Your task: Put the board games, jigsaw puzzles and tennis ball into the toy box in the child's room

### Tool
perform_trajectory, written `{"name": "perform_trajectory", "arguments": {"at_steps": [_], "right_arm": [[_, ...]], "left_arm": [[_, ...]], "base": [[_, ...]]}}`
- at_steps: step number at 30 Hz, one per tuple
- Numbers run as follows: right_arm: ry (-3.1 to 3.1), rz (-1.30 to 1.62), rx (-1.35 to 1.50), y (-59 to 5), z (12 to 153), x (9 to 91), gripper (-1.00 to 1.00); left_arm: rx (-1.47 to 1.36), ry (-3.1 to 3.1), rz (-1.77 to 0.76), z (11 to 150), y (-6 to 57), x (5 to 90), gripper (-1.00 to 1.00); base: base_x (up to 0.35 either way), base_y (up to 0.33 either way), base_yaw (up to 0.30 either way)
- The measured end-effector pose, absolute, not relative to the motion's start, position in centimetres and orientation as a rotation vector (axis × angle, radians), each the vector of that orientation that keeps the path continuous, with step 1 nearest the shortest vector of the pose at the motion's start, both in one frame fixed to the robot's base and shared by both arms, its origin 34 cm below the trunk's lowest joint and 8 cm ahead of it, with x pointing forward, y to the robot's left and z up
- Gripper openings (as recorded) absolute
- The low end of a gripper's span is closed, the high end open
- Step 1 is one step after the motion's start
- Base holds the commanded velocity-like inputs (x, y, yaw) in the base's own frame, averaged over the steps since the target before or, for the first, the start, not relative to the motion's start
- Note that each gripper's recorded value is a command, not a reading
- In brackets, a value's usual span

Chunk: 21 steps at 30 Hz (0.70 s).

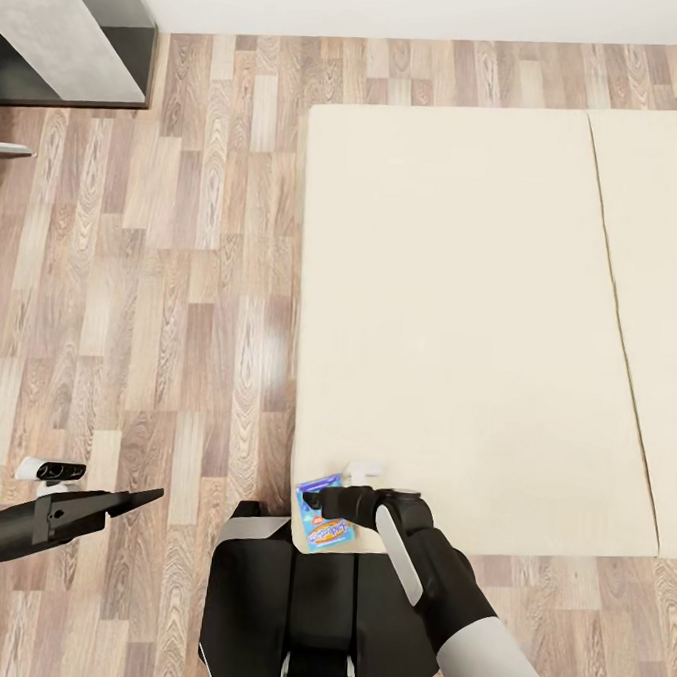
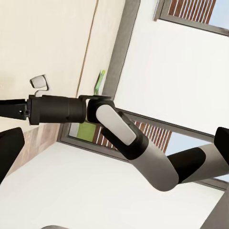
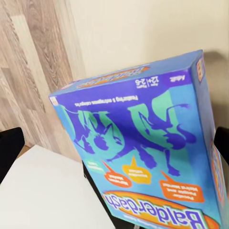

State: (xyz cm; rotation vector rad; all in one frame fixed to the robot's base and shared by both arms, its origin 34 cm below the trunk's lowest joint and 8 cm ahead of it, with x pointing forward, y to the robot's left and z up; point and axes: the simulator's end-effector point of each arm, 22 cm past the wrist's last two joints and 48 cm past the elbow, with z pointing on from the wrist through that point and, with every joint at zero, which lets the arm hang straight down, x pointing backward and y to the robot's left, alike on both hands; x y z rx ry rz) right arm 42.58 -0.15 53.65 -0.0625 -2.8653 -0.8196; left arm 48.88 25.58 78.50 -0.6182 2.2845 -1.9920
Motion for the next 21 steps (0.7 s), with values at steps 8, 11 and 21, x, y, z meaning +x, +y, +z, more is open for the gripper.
{"name": "perform_trajectory", "arguments": {"at_steps": [8, 11, 21], "right_arm": [[-2.840, -0.800, -0.063, -0.3, 53.3, 41.3, 1.00], [-2.831, -0.794, -0.063, -0.4, 53.2, 41.0, 1.00], [-2.817, -0.788, -0.069, -0.5, 53.1, 40.6, 1.00]], "left_arm": [[-0.618, 2.285, -1.991, 78.5, 25.6, 48.9, 1.00], [-0.618, 2.285, -1.991, 78.5, 25.6, 48.9, 1.00], [-0.617, 2.285, -1.991, 78.5, 25.6, 48.9, 1.00]], "base": [[0.000, 0.000, 0.000], [0.000, 0.000, 0.000], [0.000, 0.000, 0.000]]}}
